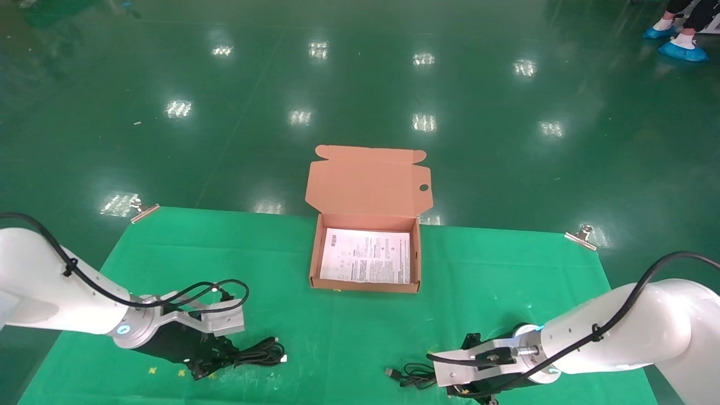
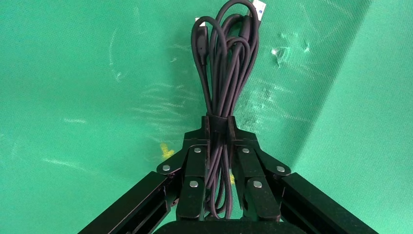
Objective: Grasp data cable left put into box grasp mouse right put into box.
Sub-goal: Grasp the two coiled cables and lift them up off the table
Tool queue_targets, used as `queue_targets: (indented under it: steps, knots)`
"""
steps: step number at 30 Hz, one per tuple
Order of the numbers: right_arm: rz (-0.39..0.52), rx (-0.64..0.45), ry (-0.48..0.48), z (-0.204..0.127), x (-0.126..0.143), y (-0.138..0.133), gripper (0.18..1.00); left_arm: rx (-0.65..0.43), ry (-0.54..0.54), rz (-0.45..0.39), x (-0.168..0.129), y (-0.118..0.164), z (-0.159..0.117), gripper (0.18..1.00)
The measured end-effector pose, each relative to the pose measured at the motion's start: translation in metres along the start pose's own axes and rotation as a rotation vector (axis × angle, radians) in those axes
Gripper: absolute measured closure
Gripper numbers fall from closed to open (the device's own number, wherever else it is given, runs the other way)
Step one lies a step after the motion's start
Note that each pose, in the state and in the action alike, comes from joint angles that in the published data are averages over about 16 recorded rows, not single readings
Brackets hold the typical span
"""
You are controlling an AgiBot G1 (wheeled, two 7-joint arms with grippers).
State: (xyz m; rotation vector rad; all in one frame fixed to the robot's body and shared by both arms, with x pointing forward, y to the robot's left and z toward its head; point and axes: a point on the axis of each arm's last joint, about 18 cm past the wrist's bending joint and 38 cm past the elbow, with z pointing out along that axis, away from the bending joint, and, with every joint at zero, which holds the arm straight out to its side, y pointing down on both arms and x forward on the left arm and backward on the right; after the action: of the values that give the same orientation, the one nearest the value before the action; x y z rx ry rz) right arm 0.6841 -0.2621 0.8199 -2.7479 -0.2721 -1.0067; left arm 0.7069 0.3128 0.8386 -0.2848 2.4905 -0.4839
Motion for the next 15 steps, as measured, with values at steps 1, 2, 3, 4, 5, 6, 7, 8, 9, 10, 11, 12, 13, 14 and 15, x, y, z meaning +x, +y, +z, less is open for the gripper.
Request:
queue_targets:
  steps: [1,2,3,4,5,6,7,8,9,10,11,12,13,14,15]
  knots:
    - [0.002,0.0,0.004,-0.001,0.001,0.0,0.903,0.001,-0.002,0.002,-0.001,0.0,-0.001,0.886]
    - [0.004,0.001,0.009,-0.003,0.003,0.001,0.914,0.003,-0.006,0.003,-0.002,0.0,-0.003,0.9]
    - [0.007,0.002,0.015,-0.006,0.004,0.001,0.926,0.005,-0.012,0.005,-0.004,0.0,-0.005,0.906]
    - [0.01,0.003,0.023,-0.009,0.006,0.002,0.937,0.008,-0.018,0.007,-0.006,-0.001,-0.007,0.912]
    - [0.013,0.004,0.032,-0.012,0.008,0.003,0.942,0.011,-0.025,0.01,-0.008,-0.001,-0.01,0.919]
    - [0.018,0.005,0.043,-0.015,0.011,0.004,0.947,0.015,-0.034,0.014,-0.011,-0.002,-0.013,0.925]
    - [0.022,0.005,0.055,-0.02,0.014,0.005,0.952,0.019,-0.044,0.019,-0.014,-0.003,-0.017,0.931]
    - [0.028,0.006,0.07,-0.025,0.017,0.007,0.956,0.024,-0.055,0.024,-0.017,-0.004,-0.021,0.938]
    - [0.035,0.006,0.087,-0.03,0.021,0.009,0.961,0.029,-0.067,0.03,-0.021,-0.005,-0.026,0.939]
    - [0.041,0.005,0.107,-0.036,0.025,0.011,0.966,0.035,-0.081,0.037,-0.025,-0.006,-0.031,0.941]
    - [0.048,0.004,0.128,-0.043,0.03,0.013,0.967,0.04,-0.097,0.045,-0.029,-0.008,-0.036,0.942]
    - [0.055,0.003,0.154,-0.051,0.036,0.015,0.968,0.046,-0.114,0.055,-0.033,-0.011,-0.043,0.944]
    - [0.06,0.001,0.181,-0.06,0.042,0.017,0.969,0.053,-0.133,0.066,-0.038,-0.013,-0.049,0.945]
    - [0.064,-0.001,0.212,-0.07,0.048,0.019,0.971,0.06,-0.153,0.079,-0.043,-0.016,-0.056,0.947]
    - [0.068,-0.002,0.244,-0.08,0.055,0.02,0.972,0.067,-0.173,0.092,-0.047,-0.02,-0.063,0.947]
